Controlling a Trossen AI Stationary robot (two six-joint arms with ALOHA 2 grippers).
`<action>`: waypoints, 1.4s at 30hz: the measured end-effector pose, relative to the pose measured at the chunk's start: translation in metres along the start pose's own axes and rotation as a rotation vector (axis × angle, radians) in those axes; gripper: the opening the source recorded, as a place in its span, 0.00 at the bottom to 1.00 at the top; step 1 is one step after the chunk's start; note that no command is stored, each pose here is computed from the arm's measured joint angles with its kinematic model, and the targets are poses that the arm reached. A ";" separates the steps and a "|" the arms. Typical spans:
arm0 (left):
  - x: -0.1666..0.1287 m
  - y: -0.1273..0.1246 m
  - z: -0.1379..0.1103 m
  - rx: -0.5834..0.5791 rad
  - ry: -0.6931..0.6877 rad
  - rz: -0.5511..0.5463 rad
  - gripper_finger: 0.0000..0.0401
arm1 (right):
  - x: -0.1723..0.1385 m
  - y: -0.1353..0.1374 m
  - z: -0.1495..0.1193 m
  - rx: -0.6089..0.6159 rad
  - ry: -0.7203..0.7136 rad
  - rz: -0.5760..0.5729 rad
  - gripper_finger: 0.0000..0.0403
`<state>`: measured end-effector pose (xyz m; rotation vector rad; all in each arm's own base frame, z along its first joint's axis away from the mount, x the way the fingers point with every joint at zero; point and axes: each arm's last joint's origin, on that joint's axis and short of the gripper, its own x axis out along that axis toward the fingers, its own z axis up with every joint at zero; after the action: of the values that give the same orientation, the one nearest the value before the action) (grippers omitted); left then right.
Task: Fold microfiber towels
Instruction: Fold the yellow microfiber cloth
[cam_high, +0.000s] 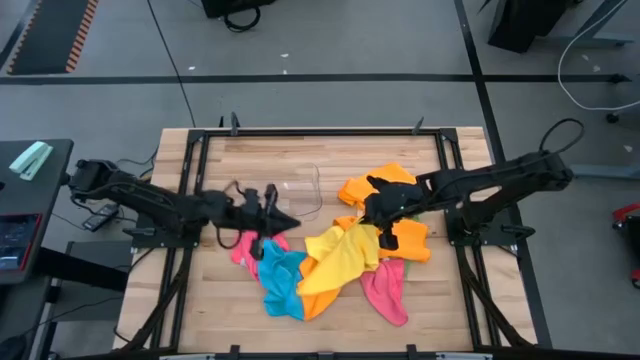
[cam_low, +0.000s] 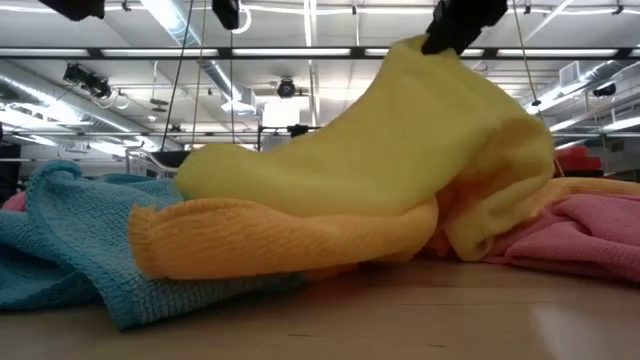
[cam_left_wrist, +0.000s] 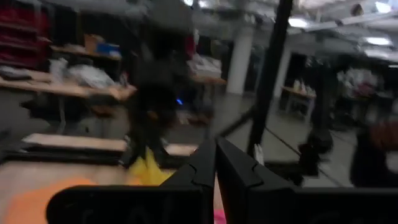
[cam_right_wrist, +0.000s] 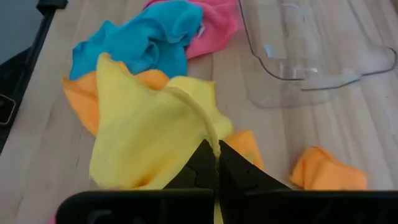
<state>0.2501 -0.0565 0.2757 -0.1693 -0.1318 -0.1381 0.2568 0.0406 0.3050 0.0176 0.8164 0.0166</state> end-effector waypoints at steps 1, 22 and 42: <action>0.003 -0.003 -0.006 -0.002 0.033 -0.009 0.06 | -0.003 0.000 0.003 0.000 0.008 0.000 0.01; 0.022 -0.029 -0.112 -0.341 0.496 0.022 0.30 | -0.019 0.039 -0.001 -0.038 0.040 0.118 0.02; 0.057 -0.035 -0.140 -0.381 0.738 0.053 0.39 | -0.027 0.057 -0.001 -0.104 0.015 0.146 0.02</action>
<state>0.3173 -0.1225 0.1525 -0.4889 0.6384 -0.1644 0.2366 0.0968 0.3253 -0.0213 0.8273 0.1973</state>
